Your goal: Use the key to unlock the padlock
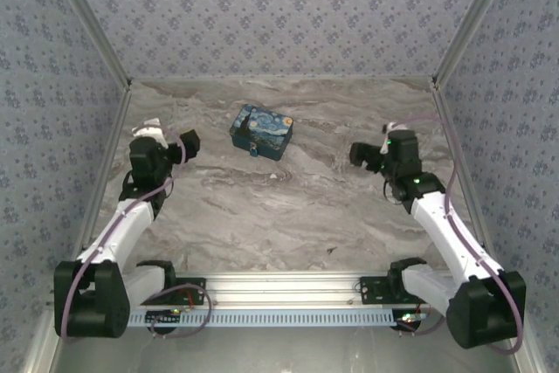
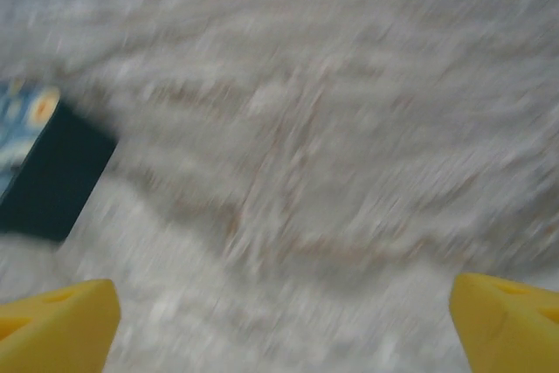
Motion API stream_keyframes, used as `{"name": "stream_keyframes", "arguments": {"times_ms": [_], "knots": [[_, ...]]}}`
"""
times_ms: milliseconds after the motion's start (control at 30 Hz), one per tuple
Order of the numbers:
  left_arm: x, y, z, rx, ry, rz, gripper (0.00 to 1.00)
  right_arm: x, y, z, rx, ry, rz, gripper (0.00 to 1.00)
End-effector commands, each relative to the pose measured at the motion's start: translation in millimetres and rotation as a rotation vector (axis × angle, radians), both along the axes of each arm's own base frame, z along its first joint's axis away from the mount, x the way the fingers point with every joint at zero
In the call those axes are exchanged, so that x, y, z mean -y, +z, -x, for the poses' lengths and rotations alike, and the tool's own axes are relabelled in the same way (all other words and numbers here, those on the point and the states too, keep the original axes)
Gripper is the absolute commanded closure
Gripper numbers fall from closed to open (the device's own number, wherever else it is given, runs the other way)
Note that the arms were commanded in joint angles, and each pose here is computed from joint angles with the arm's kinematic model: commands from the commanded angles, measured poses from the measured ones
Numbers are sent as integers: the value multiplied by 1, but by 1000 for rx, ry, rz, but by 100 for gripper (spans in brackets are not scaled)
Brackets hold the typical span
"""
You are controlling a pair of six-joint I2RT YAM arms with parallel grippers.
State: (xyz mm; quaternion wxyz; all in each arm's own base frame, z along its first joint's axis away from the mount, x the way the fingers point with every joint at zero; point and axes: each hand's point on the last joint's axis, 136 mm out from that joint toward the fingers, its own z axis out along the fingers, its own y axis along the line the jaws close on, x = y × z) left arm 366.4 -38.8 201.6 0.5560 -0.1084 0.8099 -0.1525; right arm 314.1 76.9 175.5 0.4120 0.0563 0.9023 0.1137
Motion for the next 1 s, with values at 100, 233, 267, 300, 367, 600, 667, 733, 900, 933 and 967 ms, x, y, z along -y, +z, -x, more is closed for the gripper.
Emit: {"name": "stream_keyframes", "arguments": {"times_ms": [100, 233, 267, 300, 367, 600, 667, 733, 900, 933, 967], "knots": [[87, -12, 44, -187, -231, 160, 1, -46, -47, 97, -361, 60, -12, 15], [122, -10, 52, -163, -295, 223, 1, -67, -65, 138, -476, 127, 55, 28], [128, -10, 53, -154, -302, 238, 0, -73, -71, 148, -508, 148, 78, 31], [132, -9, 52, -150, -304, 246, 0, -75, -76, 156, -537, 158, 102, 34], [139, -7, 49, -132, -304, 254, 1, -79, -90, 170, -597, 164, 172, 39], [147, -1, 39, -124, -308, 234, 1, -103, -118, 183, -700, 212, 339, 57], [149, 0, 38, -122, -311, 234, 0, -106, -127, 186, -731, 222, 376, 62], [148, 0, 38, -122, -304, 235, 0, -109, -133, 189, -748, 227, 404, 66], [147, 0, 38, -122, -297, 233, 1, -112, -144, 195, -780, 235, 437, 67], [147, 1, 38, -122, -297, 233, 0, -113, -145, 196, -784, 234, 441, 67], [147, 1, 38, -121, -296, 231, 0, -113, -146, 197, -789, 235, 445, 68]]}}
